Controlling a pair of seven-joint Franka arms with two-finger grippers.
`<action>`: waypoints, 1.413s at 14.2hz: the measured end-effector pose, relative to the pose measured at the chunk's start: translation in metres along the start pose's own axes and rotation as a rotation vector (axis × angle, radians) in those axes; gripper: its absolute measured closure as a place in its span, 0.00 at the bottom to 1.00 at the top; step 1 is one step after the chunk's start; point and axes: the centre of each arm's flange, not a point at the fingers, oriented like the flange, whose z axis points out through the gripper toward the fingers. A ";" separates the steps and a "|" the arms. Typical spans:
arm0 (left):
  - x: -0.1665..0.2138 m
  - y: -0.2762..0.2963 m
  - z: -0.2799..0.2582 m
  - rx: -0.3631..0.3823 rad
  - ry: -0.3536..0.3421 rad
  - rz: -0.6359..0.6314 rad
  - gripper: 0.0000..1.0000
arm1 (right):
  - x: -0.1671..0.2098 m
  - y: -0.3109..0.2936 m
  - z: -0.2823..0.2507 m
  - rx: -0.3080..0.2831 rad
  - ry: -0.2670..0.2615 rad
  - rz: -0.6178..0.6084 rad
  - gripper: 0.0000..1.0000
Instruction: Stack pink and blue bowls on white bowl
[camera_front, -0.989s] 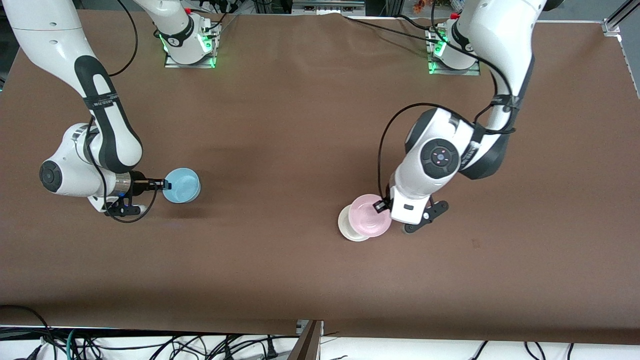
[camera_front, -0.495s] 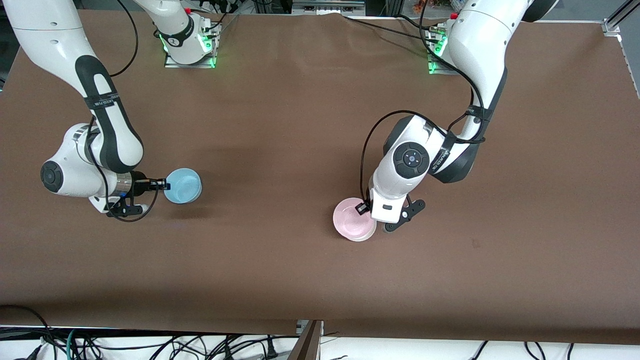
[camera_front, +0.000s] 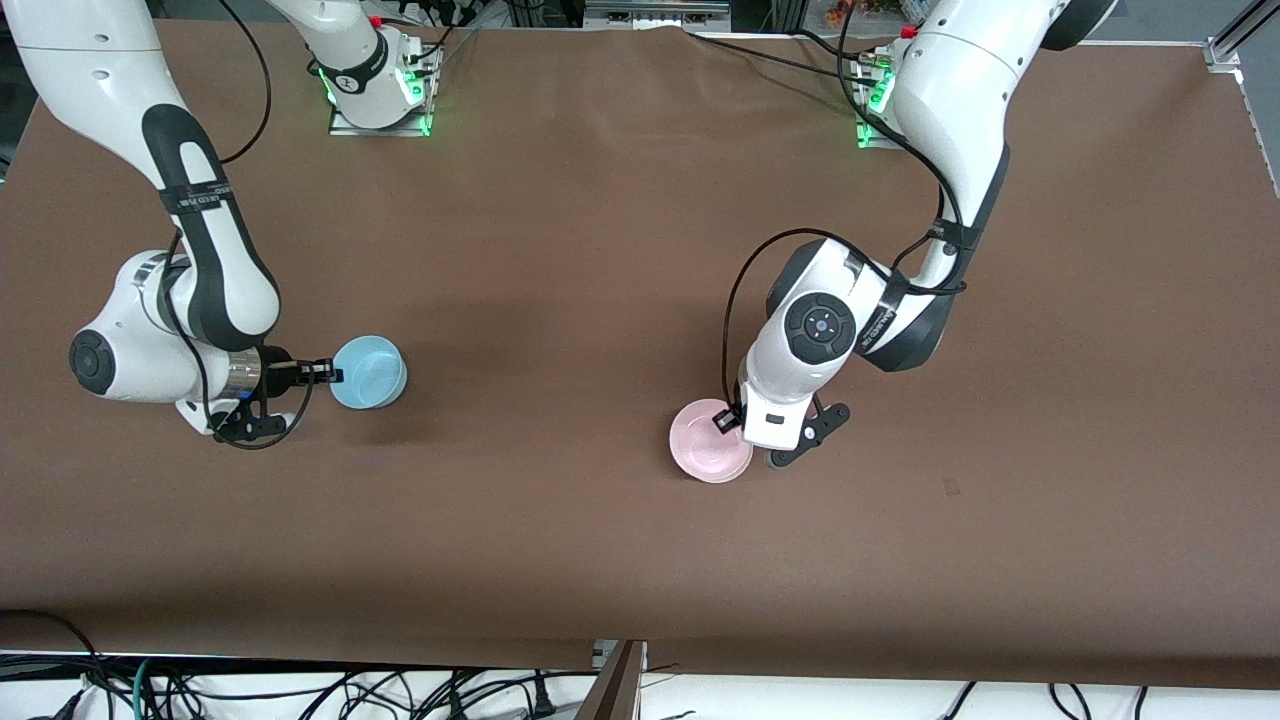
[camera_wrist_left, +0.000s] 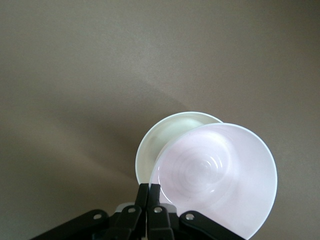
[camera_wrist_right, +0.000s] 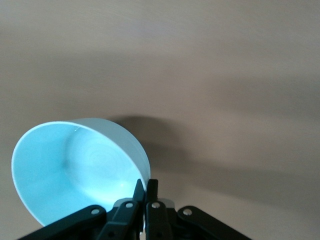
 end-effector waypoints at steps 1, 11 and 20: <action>0.000 0.000 0.006 0.001 -0.001 0.000 0.98 | 0.004 -0.012 -0.005 0.016 0.003 -0.003 0.98; 0.000 -0.001 0.015 0.004 0.003 0.004 0.75 | 0.030 -0.201 -0.008 0.072 0.032 0.166 0.98; 0.036 -0.009 -0.040 0.024 0.014 -0.042 0.75 | 0.050 -0.351 0.047 0.123 0.180 0.442 0.98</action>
